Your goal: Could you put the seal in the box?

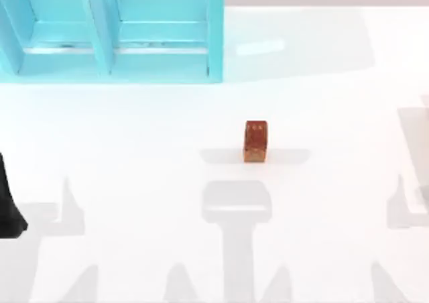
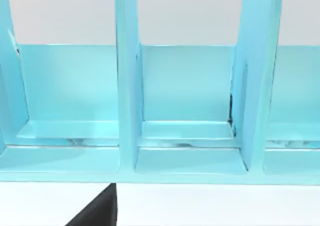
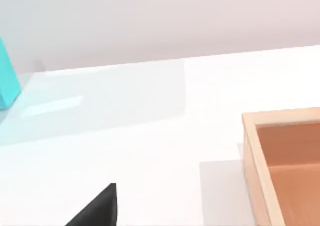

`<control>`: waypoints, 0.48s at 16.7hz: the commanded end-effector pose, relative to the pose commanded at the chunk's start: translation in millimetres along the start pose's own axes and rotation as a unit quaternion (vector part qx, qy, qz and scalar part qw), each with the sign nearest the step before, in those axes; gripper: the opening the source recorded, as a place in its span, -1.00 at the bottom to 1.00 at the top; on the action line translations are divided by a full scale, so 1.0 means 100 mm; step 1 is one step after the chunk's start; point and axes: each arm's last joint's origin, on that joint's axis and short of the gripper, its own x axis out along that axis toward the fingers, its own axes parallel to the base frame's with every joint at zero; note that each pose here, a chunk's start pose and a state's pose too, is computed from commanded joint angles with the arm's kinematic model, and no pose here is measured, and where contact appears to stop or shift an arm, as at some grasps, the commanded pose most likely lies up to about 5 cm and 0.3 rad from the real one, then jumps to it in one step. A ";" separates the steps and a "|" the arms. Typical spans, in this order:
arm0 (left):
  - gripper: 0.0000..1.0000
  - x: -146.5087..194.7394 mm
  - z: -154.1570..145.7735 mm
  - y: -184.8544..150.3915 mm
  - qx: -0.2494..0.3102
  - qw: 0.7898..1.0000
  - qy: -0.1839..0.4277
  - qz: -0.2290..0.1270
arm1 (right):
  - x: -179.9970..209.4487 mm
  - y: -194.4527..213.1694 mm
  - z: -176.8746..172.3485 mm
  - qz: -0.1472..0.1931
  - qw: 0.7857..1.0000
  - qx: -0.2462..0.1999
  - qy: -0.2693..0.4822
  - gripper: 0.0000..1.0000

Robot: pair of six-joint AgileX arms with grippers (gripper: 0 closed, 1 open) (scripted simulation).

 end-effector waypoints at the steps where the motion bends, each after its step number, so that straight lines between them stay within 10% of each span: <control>1: 1.00 0.00 0.00 0.00 0.000 1.000 0.000 0.000 | 0.01 0.03 0.12 0.003 0.999 0.017 0.032 1.00; 8: 1.00 0.00 0.00 0.00 0.000 1.000 0.000 0.000 | 0.66 0.47 1.04 -0.023 0.935 0.116 0.334 1.00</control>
